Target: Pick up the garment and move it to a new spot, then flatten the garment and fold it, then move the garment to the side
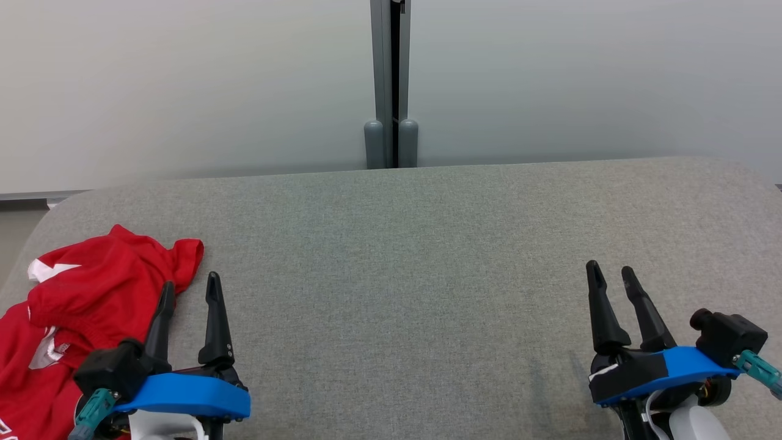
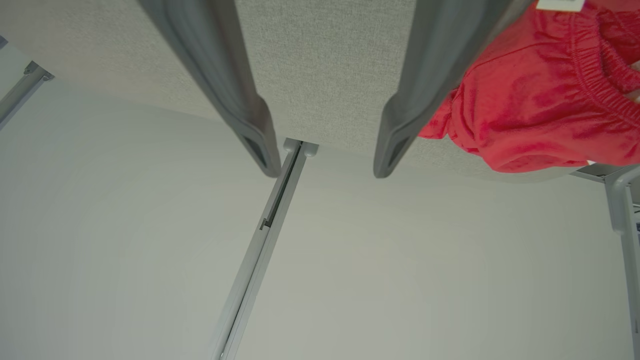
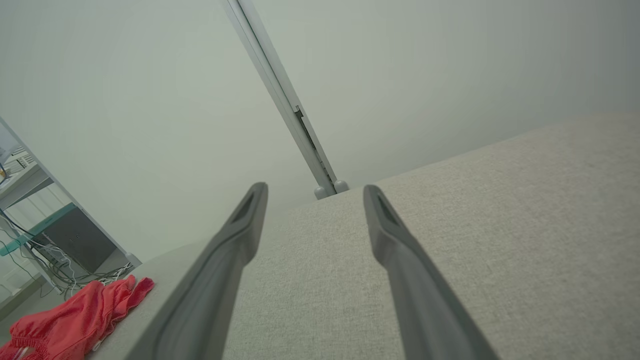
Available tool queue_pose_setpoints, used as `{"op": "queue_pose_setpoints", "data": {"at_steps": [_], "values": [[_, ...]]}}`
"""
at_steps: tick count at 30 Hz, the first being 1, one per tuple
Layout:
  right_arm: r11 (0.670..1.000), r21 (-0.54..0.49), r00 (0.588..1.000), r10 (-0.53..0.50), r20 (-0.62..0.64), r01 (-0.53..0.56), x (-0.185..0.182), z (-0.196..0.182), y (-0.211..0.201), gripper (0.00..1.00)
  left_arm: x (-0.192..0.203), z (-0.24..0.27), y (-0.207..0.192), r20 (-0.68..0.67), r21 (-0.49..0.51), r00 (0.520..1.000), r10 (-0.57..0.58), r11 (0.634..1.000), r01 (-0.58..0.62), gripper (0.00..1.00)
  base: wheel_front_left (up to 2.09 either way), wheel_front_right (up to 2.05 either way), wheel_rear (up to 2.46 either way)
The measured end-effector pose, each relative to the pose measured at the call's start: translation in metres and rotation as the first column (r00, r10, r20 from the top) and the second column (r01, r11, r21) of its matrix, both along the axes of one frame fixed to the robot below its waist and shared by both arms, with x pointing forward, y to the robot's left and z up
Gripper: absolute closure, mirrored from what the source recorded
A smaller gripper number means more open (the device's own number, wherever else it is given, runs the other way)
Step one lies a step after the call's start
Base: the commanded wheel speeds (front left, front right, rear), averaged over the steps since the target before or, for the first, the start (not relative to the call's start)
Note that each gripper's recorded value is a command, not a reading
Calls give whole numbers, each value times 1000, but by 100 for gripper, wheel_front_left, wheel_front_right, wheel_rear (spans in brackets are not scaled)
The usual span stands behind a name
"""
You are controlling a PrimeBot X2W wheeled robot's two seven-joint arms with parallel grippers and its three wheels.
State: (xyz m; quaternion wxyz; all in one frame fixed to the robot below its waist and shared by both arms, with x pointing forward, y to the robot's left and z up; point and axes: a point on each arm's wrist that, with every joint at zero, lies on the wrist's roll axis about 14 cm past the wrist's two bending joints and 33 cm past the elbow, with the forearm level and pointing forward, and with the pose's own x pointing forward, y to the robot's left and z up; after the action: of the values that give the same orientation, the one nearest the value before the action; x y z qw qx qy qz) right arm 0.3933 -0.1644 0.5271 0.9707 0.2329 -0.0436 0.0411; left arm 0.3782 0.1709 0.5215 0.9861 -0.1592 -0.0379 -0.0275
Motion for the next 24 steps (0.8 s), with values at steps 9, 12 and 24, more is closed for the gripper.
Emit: {"op": "queue_pose_setpoints", "data": {"at_steps": [9, 12, 24], "values": [[998, -66, 1000, 2, 8, -2, -1, -1, 2, 0, -1, -3, -3, 2, 80, 1000, -9, 997, 9, 0, 0, 0, 0], [996, -93, 1000, 6, 17, -4, 0, 1, 3, 0, -1, -3, -5, 7, 106, 1000, -12, 994, 12, 0, 0, 0, 0], [985, -174, 998, 26, 48, -17, 1, 6, 10, 0, -2, 0, -10, 32, 199, 999, -28, 980, 21, 0, 0, 0, 0]]}}
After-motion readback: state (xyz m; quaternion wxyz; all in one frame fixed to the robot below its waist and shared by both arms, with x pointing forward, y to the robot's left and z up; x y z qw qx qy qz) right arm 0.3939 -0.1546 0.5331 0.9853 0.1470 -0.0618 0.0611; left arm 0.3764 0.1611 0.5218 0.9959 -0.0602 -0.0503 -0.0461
